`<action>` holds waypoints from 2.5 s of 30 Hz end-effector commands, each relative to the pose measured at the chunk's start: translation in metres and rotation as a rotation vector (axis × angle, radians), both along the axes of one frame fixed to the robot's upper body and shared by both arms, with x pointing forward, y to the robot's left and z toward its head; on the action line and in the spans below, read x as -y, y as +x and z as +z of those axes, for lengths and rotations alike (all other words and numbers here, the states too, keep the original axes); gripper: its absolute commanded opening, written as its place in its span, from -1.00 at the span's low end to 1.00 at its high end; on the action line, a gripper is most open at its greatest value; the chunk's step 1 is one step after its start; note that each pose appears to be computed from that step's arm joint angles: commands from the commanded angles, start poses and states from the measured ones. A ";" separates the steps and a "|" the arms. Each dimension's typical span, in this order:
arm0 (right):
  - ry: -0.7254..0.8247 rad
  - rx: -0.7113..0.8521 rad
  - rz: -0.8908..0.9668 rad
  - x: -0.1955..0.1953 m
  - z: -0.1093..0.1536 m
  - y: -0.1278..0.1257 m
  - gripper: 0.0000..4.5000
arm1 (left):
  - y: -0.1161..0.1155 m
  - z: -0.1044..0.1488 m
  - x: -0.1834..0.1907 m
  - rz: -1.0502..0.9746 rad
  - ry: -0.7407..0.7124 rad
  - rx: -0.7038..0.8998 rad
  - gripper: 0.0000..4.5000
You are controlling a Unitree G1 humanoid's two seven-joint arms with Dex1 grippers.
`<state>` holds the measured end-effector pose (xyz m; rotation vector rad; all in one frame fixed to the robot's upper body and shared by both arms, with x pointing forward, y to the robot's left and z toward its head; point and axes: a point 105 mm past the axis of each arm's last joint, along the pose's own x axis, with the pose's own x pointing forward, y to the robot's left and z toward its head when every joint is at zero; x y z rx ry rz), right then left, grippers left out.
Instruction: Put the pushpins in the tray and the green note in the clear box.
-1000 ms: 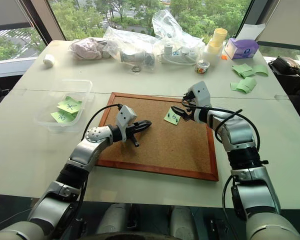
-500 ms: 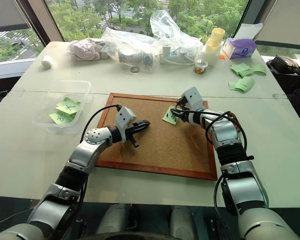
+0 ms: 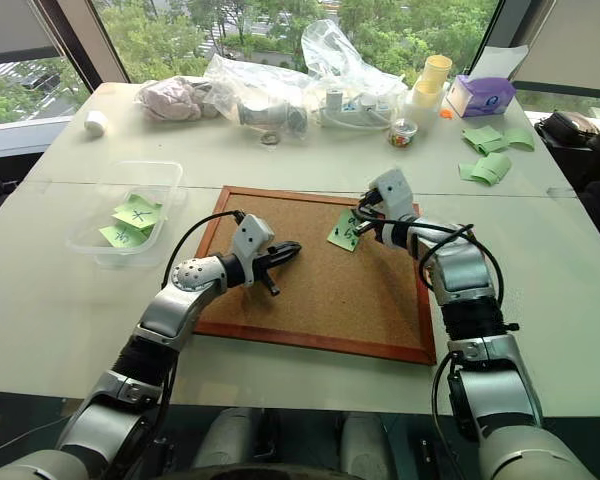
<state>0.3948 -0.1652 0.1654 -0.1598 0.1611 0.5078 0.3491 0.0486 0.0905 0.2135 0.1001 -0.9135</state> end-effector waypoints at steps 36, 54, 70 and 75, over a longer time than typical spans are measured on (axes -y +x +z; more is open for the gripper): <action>0.077 -0.046 -0.343 0.115 -0.022 -0.052 0.99 | -0.002 -0.029 -0.006 0.017 0.076 -0.085 -1.00; 0.034 -0.062 0.072 -0.024 -0.049 -0.045 0.99 | -0.003 -0.028 -0.008 0.026 0.071 -0.076 -1.00; -0.050 -0.052 0.085 -0.023 -0.067 -0.043 -0.97 | -0.003 -0.029 -0.012 0.046 0.079 -0.074 -1.00; -0.031 -0.025 0.037 -0.016 -0.055 -0.041 -0.97 | -0.004 -0.031 -0.011 0.048 0.081 -0.079 -1.00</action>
